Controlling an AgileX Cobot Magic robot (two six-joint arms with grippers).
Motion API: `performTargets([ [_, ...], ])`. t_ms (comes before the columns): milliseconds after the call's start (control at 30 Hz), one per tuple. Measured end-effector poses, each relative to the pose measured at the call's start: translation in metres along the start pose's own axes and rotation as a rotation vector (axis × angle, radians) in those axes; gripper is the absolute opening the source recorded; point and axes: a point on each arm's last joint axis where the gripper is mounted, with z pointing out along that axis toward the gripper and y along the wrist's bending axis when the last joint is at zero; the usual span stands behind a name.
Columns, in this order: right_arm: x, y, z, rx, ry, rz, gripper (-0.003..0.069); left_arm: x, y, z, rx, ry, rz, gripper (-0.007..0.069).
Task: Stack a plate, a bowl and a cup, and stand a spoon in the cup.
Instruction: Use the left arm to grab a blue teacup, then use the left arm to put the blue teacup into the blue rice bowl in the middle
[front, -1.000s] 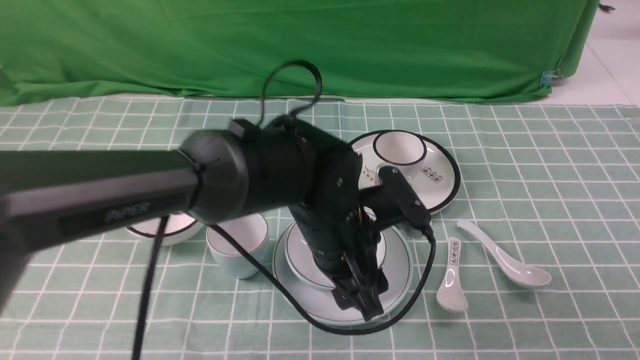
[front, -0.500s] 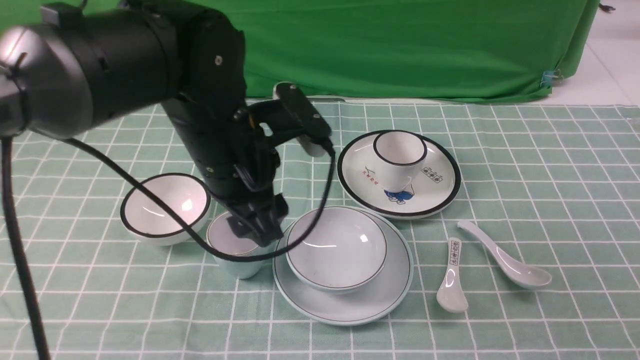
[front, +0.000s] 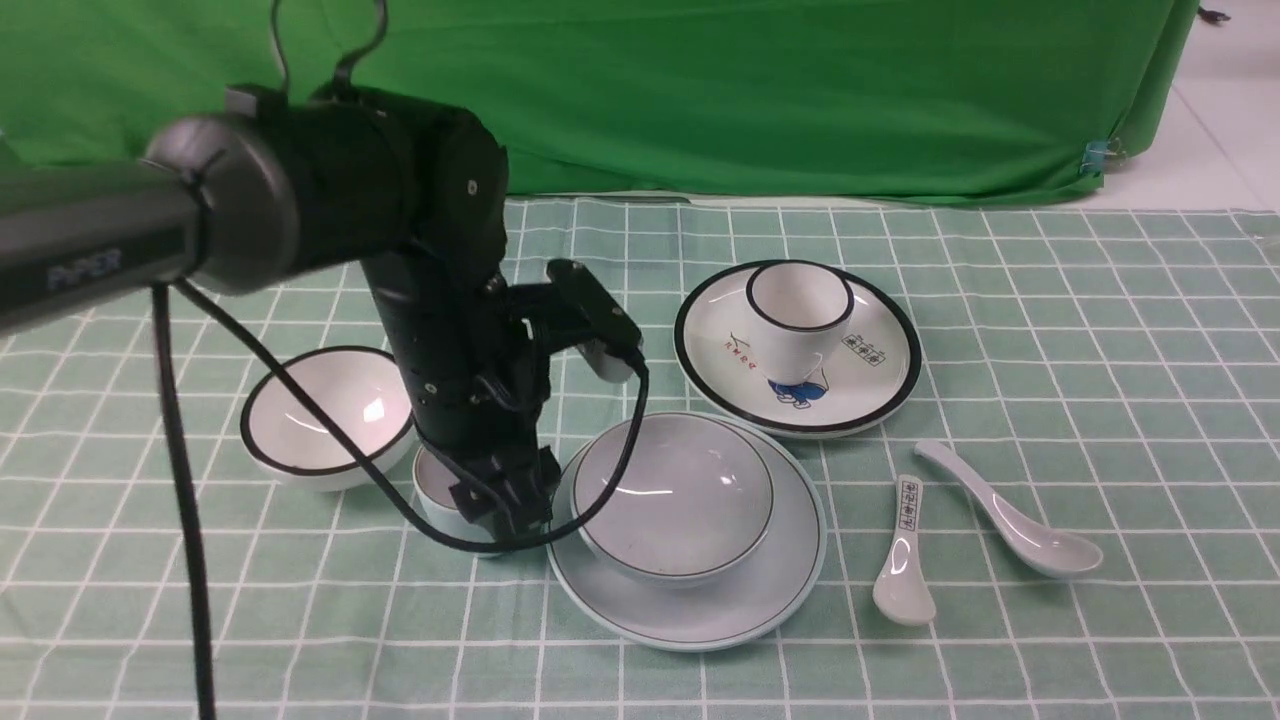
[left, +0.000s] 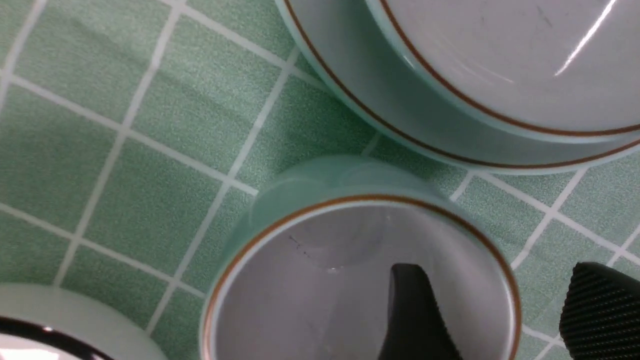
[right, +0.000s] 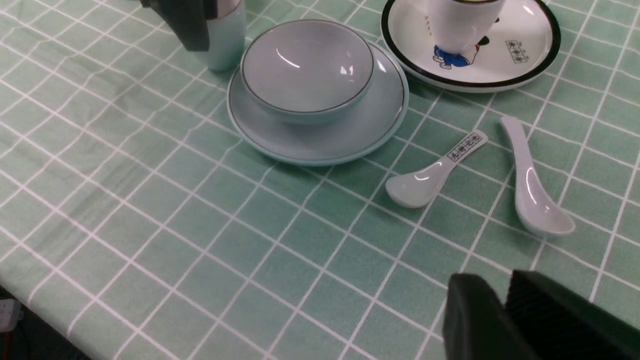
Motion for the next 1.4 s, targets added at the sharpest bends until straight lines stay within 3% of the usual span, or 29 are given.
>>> performTargets([
  [100,0.0,0.0,0.0,0.0,0.005,0.0,0.0143,-0.001,0.001,0.005,0.006,0.009,-0.001,0.0344],
  [167,0.001,0.0,0.0,0.0,0.006,0.0,0.0143,-0.001,0.002,0.008,0.01,0.015,-0.002,0.0281],
  [200,0.001,0.0,0.0,0.0,0.006,0.0,0.0143,-0.001,0.002,0.009,0.013,0.019,-0.009,0.0185],
  [267,0.001,0.0,0.0,-0.001,0.008,0.0,0.0143,-0.001,0.001,0.009,0.009,0.028,-0.019,0.0074],
  [333,0.001,0.0,0.0,-0.001,0.01,0.0,0.0143,-0.001,-0.001,0.004,-0.023,0.039,-0.022,0.0035],
  [467,0.001,0.0,0.0,-0.001,0.013,-0.004,0.0143,-0.01,-0.019,-0.024,-0.108,0.025,0.015,0.0028],
  [533,0.001,0.0,0.0,-0.001,0.013,-0.012,0.0143,-0.026,-0.043,-0.055,-0.152,-0.059,0.083,0.0028],
  [667,0.001,0.0,0.0,-0.001,0.013,-0.019,0.0143,-0.046,-0.068,-0.071,-0.142,-0.141,0.147,0.0028],
  [767,0.001,0.0,0.0,-0.001,0.013,-0.021,0.0143,-0.058,-0.079,-0.057,-0.11,-0.125,0.185,0.0028],
  [967,0.001,0.0,0.0,-0.001,0.014,-0.021,0.0143,-0.073,-0.077,-0.018,-0.091,-0.076,0.206,0.0029],
  [1400,0.001,0.0,0.0,-0.001,0.015,-0.017,0.0143,-0.082,-0.069,0.003,-0.141,-0.077,0.258,0.0029],
])
